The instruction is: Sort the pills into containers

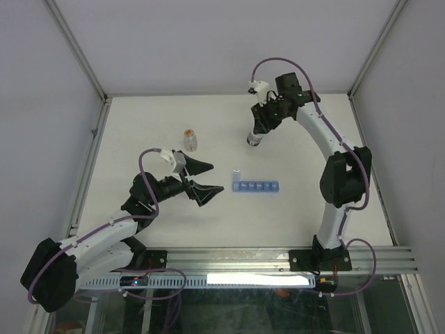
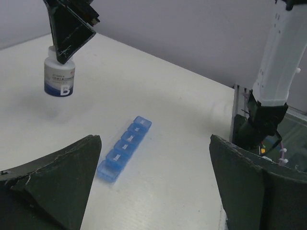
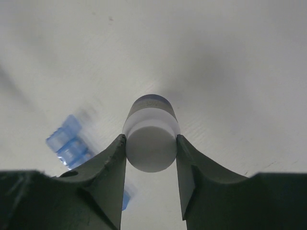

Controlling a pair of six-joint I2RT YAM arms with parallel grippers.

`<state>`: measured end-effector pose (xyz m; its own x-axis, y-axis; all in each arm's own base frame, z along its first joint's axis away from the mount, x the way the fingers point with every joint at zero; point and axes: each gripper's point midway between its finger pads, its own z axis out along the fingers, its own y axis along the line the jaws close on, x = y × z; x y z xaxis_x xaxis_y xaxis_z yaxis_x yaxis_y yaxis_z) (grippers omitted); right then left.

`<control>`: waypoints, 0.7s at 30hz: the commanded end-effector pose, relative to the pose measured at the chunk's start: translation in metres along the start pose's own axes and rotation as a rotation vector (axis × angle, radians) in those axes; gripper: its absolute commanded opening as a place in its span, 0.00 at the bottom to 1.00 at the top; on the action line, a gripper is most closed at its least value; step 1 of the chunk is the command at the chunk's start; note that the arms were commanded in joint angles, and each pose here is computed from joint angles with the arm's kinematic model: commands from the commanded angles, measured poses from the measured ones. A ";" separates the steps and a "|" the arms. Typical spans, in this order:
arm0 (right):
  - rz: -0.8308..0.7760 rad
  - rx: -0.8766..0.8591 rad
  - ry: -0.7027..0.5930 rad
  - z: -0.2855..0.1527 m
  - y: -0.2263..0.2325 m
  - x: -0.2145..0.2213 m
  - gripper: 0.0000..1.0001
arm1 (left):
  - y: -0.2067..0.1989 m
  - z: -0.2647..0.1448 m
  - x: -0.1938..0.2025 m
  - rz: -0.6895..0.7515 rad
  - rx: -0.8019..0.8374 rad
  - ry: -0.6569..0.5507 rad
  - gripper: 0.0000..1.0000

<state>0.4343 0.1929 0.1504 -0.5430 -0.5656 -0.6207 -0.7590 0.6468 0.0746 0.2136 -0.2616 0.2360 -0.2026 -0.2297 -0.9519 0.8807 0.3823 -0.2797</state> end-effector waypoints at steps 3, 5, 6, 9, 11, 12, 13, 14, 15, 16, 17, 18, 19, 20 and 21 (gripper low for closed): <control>-0.064 -0.286 -0.305 -0.091 0.092 -0.048 0.00 | -0.002 0.011 -0.034 0.349 -0.050 -0.150 0.99; -0.073 -0.374 -0.341 -0.101 0.115 -0.041 0.00 | 0.003 0.016 -0.036 0.400 -0.071 -0.145 0.99; -0.073 -0.410 -0.359 -0.106 0.124 -0.039 0.00 | 0.004 0.019 -0.036 0.421 -0.079 -0.139 0.99; -0.081 -0.541 -0.408 -0.120 0.153 -0.030 0.00 | 0.010 0.032 -0.035 0.450 -0.108 -0.111 0.99; -0.069 -0.589 -0.424 -0.124 0.164 -0.024 0.00 | 0.010 0.042 -0.031 0.468 -0.129 -0.076 0.99; -0.068 -0.604 -0.431 -0.124 0.167 -0.022 0.00 | 0.007 0.047 -0.030 0.482 -0.134 -0.069 0.99; -0.070 -0.609 -0.440 -0.125 0.170 -0.021 0.00 | 0.007 0.051 -0.027 0.489 -0.154 -0.062 0.99; -0.068 -0.617 -0.446 -0.125 0.172 -0.019 0.00 | 0.006 0.054 -0.024 0.496 -0.163 -0.052 0.99; -0.070 -0.627 -0.448 -0.126 0.175 -0.017 0.00 | 0.006 0.059 -0.022 0.500 -0.178 -0.041 0.99; -0.074 -0.635 -0.453 -0.126 0.178 -0.016 0.00 | 0.008 0.062 -0.019 0.504 -0.201 -0.029 0.99; -0.076 -0.643 -0.454 -0.126 0.181 -0.015 0.00 | 0.010 0.066 -0.015 0.508 -0.221 -0.012 0.99; -0.081 -0.646 -0.455 -0.127 0.183 -0.015 0.00 | 0.013 0.069 -0.012 0.508 -0.244 0.004 0.99; -0.086 -0.649 -0.457 -0.128 0.186 -0.014 0.00 | 0.015 0.073 -0.010 0.505 -0.259 0.024 0.99; -0.088 -0.650 -0.459 -0.128 0.187 -0.014 0.00 | 0.016 0.077 -0.002 0.501 -0.260 0.062 0.99; -0.092 -0.652 -0.461 -0.128 0.188 -0.014 0.00 | 0.016 0.082 0.002 0.496 -0.259 0.086 0.99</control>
<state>0.2656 0.2472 0.2309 -0.4923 -0.3083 -0.8140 -0.8701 0.1983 0.4511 0.2412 -0.3247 0.2337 0.1584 0.0293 -0.9869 0.8138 0.5621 0.1473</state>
